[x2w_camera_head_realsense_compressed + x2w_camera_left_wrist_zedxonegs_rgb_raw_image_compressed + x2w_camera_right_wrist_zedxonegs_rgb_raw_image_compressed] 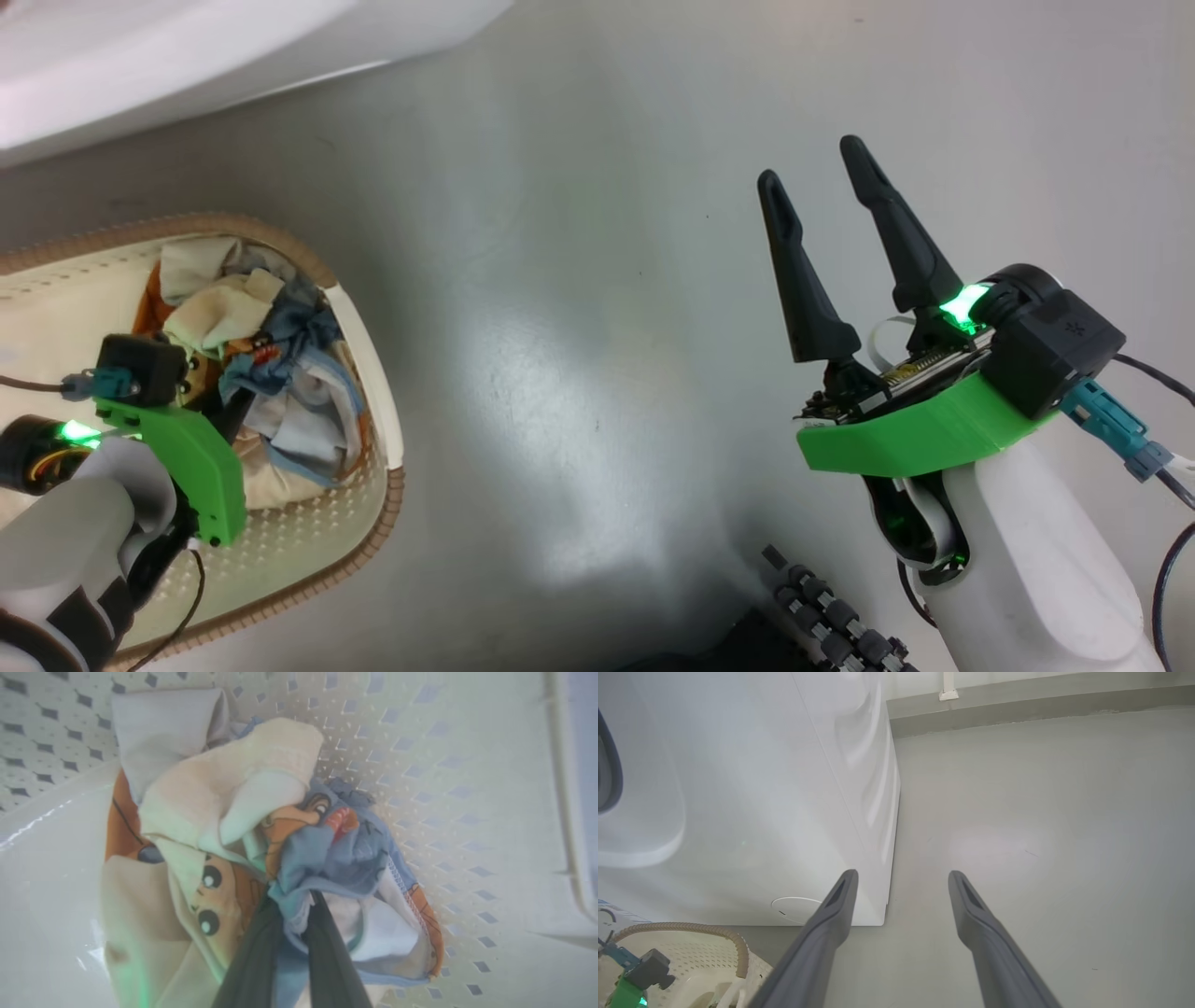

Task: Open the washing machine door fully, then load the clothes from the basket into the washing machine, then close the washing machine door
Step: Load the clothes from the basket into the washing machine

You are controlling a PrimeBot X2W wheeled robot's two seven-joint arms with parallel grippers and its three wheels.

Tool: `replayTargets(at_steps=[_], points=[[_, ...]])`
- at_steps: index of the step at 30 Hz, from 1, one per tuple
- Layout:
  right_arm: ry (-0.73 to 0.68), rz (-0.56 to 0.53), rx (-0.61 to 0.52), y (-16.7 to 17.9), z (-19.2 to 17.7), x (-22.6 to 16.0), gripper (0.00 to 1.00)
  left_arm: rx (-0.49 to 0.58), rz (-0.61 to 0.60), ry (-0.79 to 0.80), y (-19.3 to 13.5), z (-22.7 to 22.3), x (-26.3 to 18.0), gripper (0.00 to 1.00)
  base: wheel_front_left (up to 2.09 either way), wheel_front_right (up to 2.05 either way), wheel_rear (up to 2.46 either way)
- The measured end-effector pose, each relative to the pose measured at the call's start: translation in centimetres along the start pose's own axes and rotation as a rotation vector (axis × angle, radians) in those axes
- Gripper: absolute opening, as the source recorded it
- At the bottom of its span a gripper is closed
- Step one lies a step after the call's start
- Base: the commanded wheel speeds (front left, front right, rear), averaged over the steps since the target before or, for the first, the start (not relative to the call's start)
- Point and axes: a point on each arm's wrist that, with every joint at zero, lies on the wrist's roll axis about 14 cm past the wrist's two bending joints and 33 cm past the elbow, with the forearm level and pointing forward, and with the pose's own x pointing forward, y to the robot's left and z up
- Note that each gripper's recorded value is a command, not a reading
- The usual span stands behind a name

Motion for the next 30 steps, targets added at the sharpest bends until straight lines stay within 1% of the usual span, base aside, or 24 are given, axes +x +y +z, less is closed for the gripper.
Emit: replayTargets(at_steps=[5, 9, 17, 22, 27, 28, 30], points=[[-0.018, 0.014, 0.007, 0.6, 0.9, -0.1, 1.00, -0.024, 0.001, -0.060, -0.4, 1.4, -1.2, 0.00, 0.00, 0.00, 0.00], [-0.047, 0.012, 0.004, 0.7, 2.3, -0.3, 1.00, -0.061, -0.003, -0.093, -1.2, 1.6, -2.8, 0.00, 0.00, 0.00, 0.00], [-0.114, 0.031, 0.002, 1.8, 5.6, -1.1, 1.00, -0.054, -0.032, -0.186, -3.4, 3.6, -6.3, 0.00, 0.00, 0.00, 0.00], [-0.133, 0.029, 0.008, 2.1, 6.8, -2.3, 1.00, -0.096, -0.029, -0.295, -4.1, 6.3, -9.2, 0.00, 0.00, 0.00, 0.00], [-0.156, 0.027, 0.014, 2.5, 8.0, -3.5, 1.00, -0.142, -0.008, -0.382, -4.5, 7.1, -12.3, 0.00, 0.00, 0.00, 0.00], [-0.156, 0.027, 0.014, 2.5, 8.0, -3.5, 1.00, -0.142, -0.008, -0.382, -4.5, 7.1, -12.3, 0.00, 0.00, 0.00, 0.00], [-0.163, 0.032, 0.012, 2.8, 8.4, -4.0, 1.00, -0.147, 0.002, -0.421, -4.6, 7.6, -13.7, 0.00, 0.00, 0.00, 0.00]])
